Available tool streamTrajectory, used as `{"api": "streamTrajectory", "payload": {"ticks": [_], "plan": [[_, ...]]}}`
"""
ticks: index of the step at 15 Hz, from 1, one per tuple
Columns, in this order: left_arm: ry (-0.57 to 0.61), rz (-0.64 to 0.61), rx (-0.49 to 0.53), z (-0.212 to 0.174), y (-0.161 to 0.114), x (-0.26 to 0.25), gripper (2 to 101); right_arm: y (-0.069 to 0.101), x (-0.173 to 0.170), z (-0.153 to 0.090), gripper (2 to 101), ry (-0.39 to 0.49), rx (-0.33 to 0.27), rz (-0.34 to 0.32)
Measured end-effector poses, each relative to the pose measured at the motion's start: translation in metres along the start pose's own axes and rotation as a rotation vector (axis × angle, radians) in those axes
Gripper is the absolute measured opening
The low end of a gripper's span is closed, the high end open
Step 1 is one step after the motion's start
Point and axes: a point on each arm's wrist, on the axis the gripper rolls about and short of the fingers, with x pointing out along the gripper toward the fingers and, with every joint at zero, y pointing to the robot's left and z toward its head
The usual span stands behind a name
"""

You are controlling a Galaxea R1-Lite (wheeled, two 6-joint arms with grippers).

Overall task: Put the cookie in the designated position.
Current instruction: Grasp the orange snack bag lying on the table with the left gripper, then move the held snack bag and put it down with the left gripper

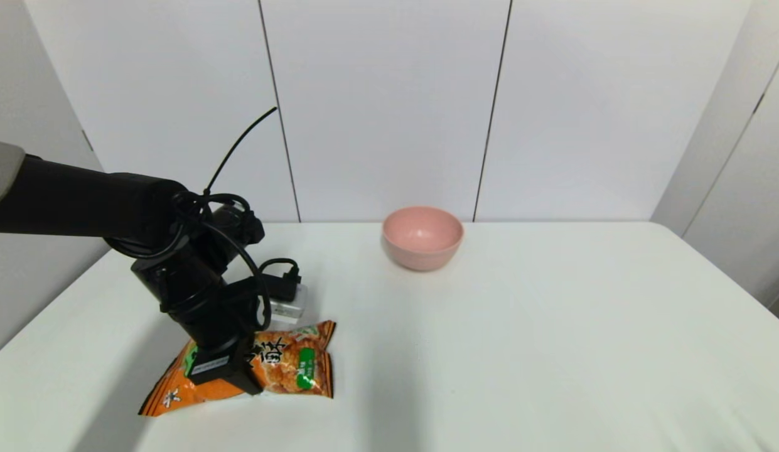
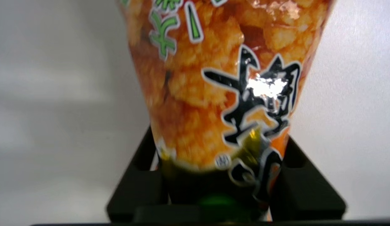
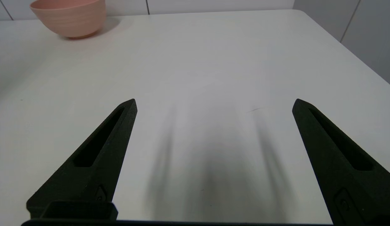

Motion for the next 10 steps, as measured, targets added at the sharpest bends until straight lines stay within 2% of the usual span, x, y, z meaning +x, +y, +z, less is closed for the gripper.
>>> {"api": "streamTrajectory", "payload": {"ticks": [1,6,10], "plan": [[-0.002,0.0,0.0,0.0,0.001,0.0,29.0,0.0,0.0,0.0,98.0,0.0,0.0,0.0],[-0.051,0.002,-0.019,0.003,-0.001,-0.006,28.8,0.0,0.0,0.0,98.0,0.0,0.0,0.0],[-0.289,0.081,-0.06,0.02,-0.004,-0.033,27.4,0.0,0.0,0.0,98.0,0.001,0.001,0.0]]}}
